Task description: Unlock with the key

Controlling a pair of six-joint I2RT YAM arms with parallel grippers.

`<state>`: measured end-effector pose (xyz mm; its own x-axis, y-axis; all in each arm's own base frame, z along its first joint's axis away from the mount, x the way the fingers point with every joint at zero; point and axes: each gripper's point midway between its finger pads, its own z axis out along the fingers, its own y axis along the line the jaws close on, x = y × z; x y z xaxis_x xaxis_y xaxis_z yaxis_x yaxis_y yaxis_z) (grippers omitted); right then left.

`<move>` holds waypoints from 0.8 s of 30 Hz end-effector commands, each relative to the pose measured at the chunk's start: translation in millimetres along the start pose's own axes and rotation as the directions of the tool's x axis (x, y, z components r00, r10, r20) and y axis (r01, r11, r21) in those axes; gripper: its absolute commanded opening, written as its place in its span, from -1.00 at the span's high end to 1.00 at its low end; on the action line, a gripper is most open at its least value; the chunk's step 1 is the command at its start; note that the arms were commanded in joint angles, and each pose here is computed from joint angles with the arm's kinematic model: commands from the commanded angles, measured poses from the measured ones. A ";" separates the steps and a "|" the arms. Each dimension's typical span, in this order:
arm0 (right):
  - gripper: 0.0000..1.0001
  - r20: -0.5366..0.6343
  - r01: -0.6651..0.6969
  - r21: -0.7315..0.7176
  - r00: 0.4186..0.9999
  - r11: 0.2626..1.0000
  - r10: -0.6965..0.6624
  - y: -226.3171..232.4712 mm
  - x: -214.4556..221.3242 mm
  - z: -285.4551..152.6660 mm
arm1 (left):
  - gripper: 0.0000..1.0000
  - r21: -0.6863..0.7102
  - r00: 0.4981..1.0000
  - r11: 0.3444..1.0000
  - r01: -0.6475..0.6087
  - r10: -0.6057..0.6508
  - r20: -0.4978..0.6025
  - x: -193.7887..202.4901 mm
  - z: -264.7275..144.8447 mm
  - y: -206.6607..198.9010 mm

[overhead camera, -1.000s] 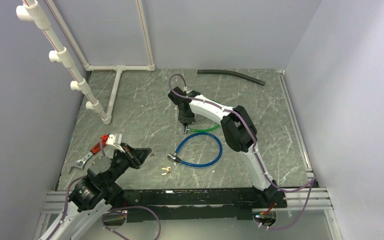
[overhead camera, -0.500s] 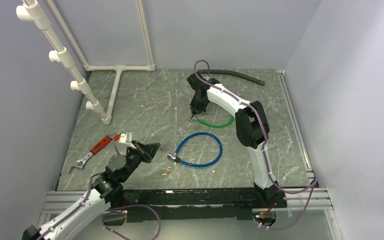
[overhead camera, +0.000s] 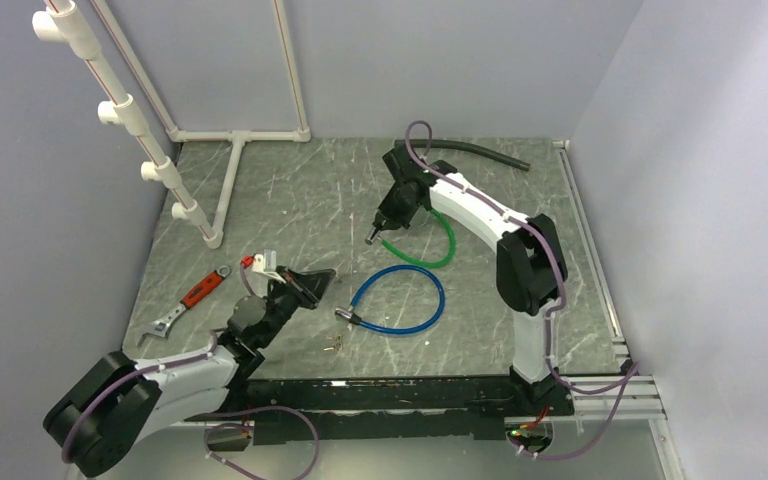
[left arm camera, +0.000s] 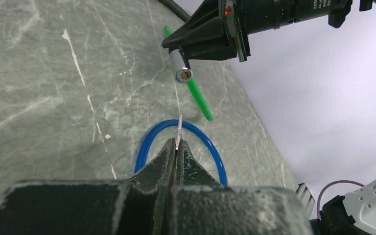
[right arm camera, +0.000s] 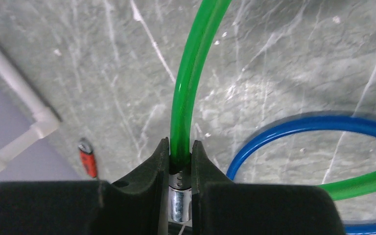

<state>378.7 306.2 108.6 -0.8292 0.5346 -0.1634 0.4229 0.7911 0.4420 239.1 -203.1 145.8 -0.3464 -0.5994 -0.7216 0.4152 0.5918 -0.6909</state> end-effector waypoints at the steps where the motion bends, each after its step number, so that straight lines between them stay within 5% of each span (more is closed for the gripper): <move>1: 1.00 0.003 -0.056 -0.163 0.998 0.985 0.058 37.3 -1.0 -35.8 | 1.00 0.139 0.996 0.990 0.000 -0.012 0.089 -27.5 7.1 -37.1; 24: 1.00 0.024 -0.083 -0.196 0.996 0.977 0.089 47.7 17.4 -49.8 | 1.00 0.176 0.998 0.984 -0.009 -0.003 0.066 -22.6 35.1 -46.8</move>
<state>359.5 335.5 134.4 -0.8073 0.5805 -0.1061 0.4416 0.7135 0.5440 253.4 -229.3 161.7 -0.3508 -0.5895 -0.7276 0.4870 0.5488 -0.6794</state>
